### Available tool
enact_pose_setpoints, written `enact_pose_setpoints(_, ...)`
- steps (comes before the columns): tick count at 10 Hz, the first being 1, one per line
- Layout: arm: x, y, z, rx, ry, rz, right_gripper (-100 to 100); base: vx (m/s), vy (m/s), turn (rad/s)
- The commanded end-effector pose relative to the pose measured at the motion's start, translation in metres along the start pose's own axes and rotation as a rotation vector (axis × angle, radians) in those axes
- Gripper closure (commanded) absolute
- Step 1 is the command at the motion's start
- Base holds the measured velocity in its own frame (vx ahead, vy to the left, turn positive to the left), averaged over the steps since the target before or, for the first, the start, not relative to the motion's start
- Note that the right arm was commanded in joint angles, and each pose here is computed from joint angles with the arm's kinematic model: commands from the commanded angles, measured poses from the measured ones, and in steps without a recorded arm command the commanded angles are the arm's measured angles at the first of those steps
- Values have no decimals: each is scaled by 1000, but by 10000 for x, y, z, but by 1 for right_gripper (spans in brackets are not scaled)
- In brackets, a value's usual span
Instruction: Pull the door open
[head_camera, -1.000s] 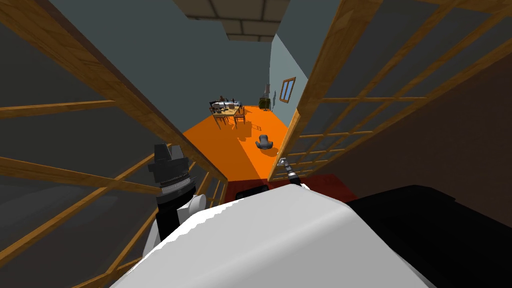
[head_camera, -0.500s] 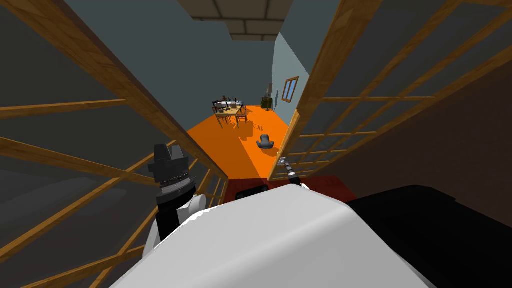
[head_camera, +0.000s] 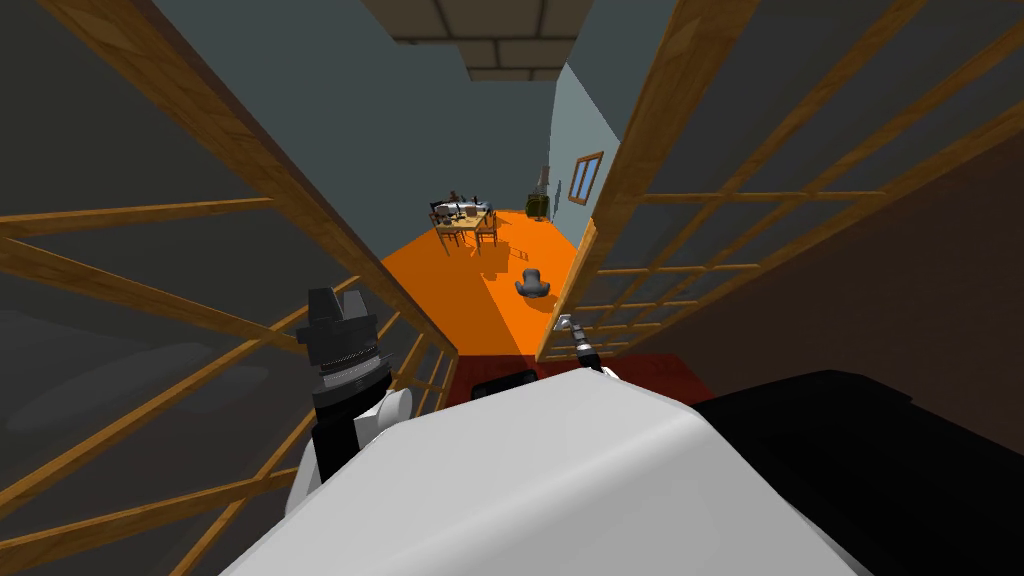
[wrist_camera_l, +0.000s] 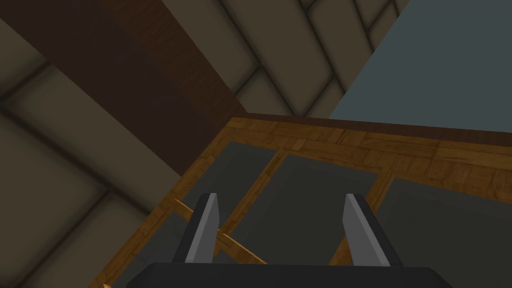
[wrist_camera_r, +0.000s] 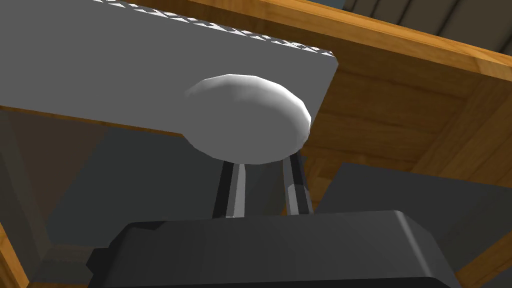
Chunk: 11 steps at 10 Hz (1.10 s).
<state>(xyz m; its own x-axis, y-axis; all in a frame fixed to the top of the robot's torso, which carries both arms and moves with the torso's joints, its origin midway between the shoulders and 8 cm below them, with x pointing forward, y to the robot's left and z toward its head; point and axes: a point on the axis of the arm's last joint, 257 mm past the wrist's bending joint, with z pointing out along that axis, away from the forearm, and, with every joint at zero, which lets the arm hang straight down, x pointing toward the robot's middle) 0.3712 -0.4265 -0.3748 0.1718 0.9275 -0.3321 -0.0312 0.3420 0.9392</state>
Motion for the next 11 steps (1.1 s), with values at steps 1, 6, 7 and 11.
enact_pose_setpoints(1, 39, 48, 33, -13, 2, 37, 100, -35, -20, 36)
enact_pose_setpoints(6, 108, 17, 35, -4, 27, -125, -100, -17, 15, -58)
enact_pose_setpoints(7, 137, 19, 42, -6, 35, -157, -100, -21, 19, -80)
enact_pose_setpoints(11, 199, 25, 57, -10, 52, -253, -100, -19, 11, -46)
